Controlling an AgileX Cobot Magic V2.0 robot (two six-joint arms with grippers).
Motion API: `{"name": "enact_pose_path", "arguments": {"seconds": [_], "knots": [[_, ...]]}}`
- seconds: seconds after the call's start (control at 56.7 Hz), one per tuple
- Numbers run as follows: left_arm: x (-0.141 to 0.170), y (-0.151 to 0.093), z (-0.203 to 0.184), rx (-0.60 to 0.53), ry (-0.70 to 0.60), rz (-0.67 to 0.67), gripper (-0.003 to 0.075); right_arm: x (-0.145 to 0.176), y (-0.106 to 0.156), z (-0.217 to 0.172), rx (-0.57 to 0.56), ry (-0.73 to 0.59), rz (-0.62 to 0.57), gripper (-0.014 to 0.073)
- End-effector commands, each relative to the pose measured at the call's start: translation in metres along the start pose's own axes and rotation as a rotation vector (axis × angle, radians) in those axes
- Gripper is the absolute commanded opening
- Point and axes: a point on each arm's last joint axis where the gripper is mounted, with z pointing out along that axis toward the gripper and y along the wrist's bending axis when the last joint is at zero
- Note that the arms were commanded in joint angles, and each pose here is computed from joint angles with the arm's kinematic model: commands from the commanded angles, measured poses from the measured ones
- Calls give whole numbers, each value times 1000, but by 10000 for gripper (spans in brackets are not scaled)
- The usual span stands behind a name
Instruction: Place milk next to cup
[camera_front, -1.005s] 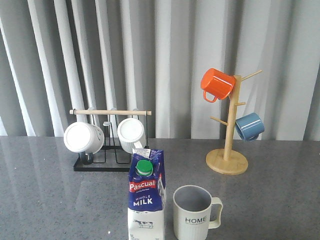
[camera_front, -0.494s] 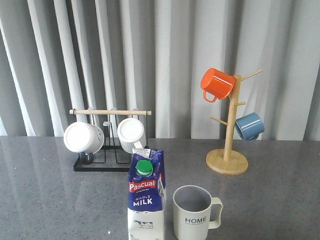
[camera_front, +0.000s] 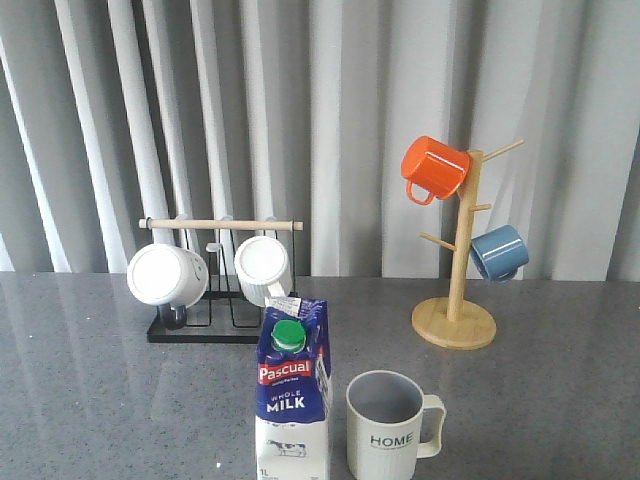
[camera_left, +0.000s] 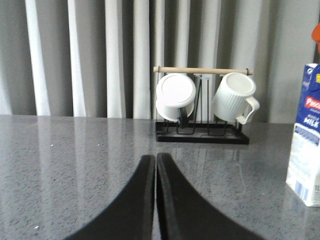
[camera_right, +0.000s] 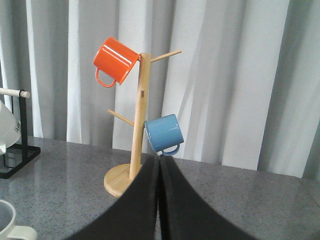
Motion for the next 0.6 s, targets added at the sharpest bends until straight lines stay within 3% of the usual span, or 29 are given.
{"name": "enact_pose_path", "arguments": {"seconds": [0.0,0.582], "knots": [[-6,1,-2,-26,-40,9,-7,-16,0,1,-19,-87,-10,-8],[-6,1,-2,-30,-36,-60,-7,-16,0,1,-19,-87,-10,-8]]}}
